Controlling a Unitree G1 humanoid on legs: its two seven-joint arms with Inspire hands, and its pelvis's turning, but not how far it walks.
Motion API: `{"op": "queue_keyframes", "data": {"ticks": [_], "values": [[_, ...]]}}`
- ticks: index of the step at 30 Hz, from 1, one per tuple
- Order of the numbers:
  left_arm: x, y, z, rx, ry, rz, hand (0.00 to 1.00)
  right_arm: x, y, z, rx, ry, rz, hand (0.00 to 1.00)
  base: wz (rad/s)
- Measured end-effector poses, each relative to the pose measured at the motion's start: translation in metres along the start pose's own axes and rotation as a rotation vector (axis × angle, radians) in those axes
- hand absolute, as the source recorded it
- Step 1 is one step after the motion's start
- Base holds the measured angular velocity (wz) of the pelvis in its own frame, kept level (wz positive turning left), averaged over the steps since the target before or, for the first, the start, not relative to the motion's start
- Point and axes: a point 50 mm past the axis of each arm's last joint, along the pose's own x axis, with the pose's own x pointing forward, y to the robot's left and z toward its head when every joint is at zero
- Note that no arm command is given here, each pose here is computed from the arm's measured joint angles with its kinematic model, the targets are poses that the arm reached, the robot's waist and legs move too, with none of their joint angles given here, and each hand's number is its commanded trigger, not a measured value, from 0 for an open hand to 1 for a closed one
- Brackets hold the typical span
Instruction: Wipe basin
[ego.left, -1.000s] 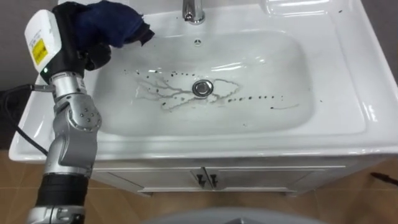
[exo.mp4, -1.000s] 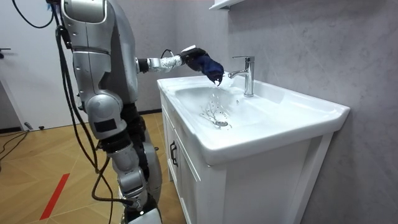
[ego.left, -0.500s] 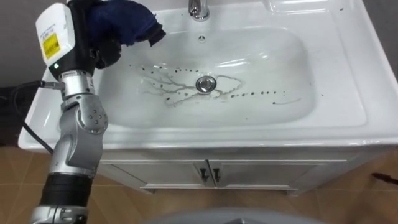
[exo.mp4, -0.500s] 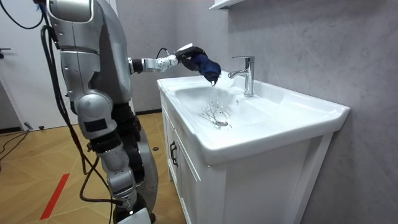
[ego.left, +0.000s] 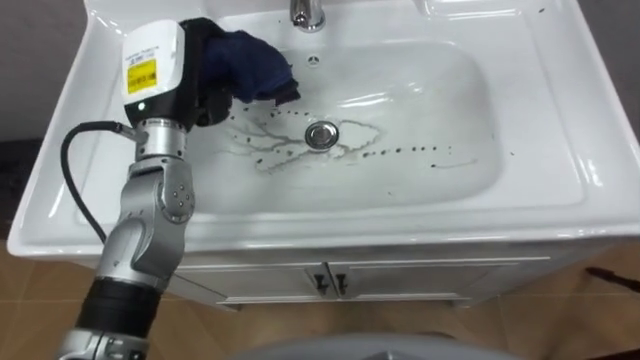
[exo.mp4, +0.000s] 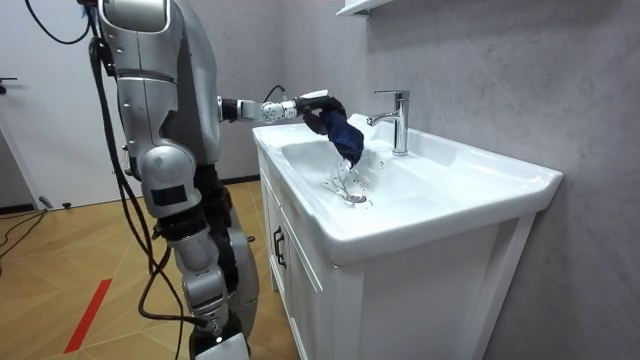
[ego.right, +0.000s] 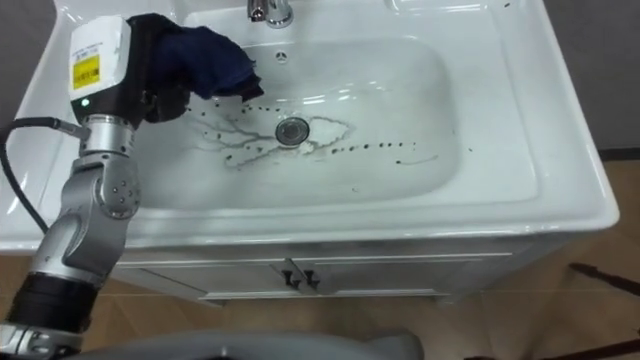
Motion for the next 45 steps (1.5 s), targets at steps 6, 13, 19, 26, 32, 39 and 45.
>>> {"op": "queue_keyframes", "data": {"ticks": [6, 13, 19, 26, 32, 39, 45], "values": [[-0.007, -0.018, -0.014, 0.062, 0.066, -0.142, 1.00, 0.000, 0.003, -0.002, 0.004, 0.022, 0.017, 0.00, -0.02], [-0.012, -0.026, -0.020, 0.104, 0.105, -0.230, 1.00, 0.000, 0.002, -0.003, 0.014, 0.043, 0.021, 0.00, -0.01], [-0.016, -0.030, -0.024, 0.131, 0.133, -0.274, 1.00, -0.001, -0.005, 0.000, 0.033, 0.030, 0.006, 0.00, -0.04], [-0.024, -0.035, -0.033, 0.173, 0.195, -0.353, 1.00, -0.001, -0.008, 0.003, 0.062, 0.022, -0.003, 0.00, 0.00], [-0.027, -0.040, -0.031, 0.233, 0.185, -0.393, 1.00, -0.001, -0.010, 0.006, 0.084, 0.011, -0.028, 0.00, 0.00], [-0.028, -0.042, -0.028, 0.235, 0.170, -0.403, 1.00, -0.001, -0.011, 0.012, 0.089, -0.005, -0.037, 0.00, 0.01], [-0.031, -0.049, -0.030, 0.241, 0.174, -0.448, 1.00, -0.001, -0.010, 0.011, 0.095, 0.007, -0.032, 0.00, 0.04]]}}
